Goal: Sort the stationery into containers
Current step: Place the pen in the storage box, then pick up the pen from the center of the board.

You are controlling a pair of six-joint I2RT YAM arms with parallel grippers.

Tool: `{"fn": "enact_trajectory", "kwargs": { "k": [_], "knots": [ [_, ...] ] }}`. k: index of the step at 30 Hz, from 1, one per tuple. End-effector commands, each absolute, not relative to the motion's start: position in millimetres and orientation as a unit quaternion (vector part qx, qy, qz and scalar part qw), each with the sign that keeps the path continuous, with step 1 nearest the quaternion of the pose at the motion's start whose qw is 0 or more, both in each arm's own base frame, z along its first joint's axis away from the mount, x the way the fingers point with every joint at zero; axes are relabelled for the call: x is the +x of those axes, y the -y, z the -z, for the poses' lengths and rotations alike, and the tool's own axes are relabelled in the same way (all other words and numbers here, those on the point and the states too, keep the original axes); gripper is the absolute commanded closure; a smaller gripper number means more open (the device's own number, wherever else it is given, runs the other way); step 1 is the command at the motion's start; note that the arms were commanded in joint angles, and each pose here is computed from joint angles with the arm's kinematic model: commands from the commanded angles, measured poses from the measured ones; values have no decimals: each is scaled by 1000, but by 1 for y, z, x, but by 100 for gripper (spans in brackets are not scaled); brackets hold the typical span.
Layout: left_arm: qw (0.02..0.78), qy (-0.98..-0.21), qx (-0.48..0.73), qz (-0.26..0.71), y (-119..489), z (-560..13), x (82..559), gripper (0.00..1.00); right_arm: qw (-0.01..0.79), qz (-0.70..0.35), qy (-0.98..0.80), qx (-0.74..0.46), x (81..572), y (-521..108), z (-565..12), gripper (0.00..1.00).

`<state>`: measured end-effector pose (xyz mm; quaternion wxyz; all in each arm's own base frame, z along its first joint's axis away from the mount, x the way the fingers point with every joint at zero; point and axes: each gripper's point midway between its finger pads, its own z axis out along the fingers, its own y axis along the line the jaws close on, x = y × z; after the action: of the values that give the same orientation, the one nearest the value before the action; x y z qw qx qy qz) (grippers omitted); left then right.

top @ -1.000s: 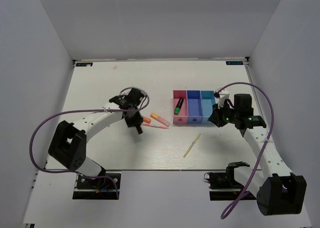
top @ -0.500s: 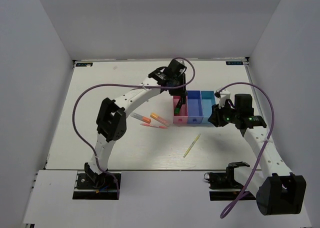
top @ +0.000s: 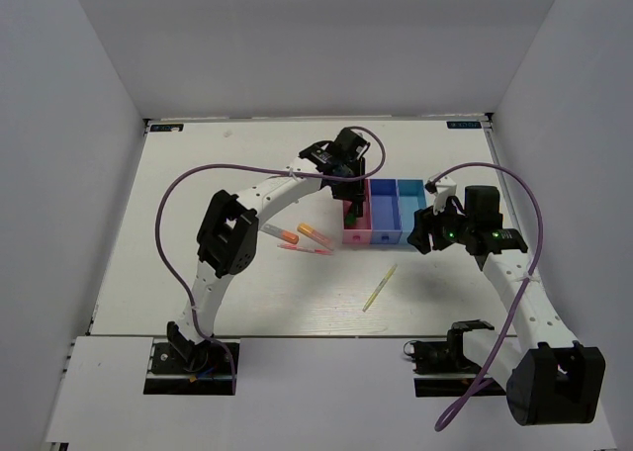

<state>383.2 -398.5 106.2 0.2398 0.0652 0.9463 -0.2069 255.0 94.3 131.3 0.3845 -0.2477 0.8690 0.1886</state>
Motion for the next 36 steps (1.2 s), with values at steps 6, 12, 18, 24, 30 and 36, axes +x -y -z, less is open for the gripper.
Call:
{"fn": "enact_trajectory", "kwargs": {
  "k": [6,12,18,24,30,36],
  "knots": [
    [252,-938,75,226,402,-130,380,48,390,-192,-865,-250,258,-95,-136,34],
    [263,-933,77,234,400,-150,377,50,397,-200,-859,-254,258,-97,-140,34],
    [270,-925,122,239,376,-191,328,100,421,-259,-750,-440,227,-128,-138,55],
    [252,-942,140,169,256,-165,243,10,403,-307,-530,-680,144,-144,-111,36],
    [264,-951,35,156,148,-128,210,6,334,-351,-399,-778,151,-148,-120,39],
    [266,-948,-7,175,118,-105,199,6,278,-317,-376,-825,164,-154,-84,48]
  ]
}}
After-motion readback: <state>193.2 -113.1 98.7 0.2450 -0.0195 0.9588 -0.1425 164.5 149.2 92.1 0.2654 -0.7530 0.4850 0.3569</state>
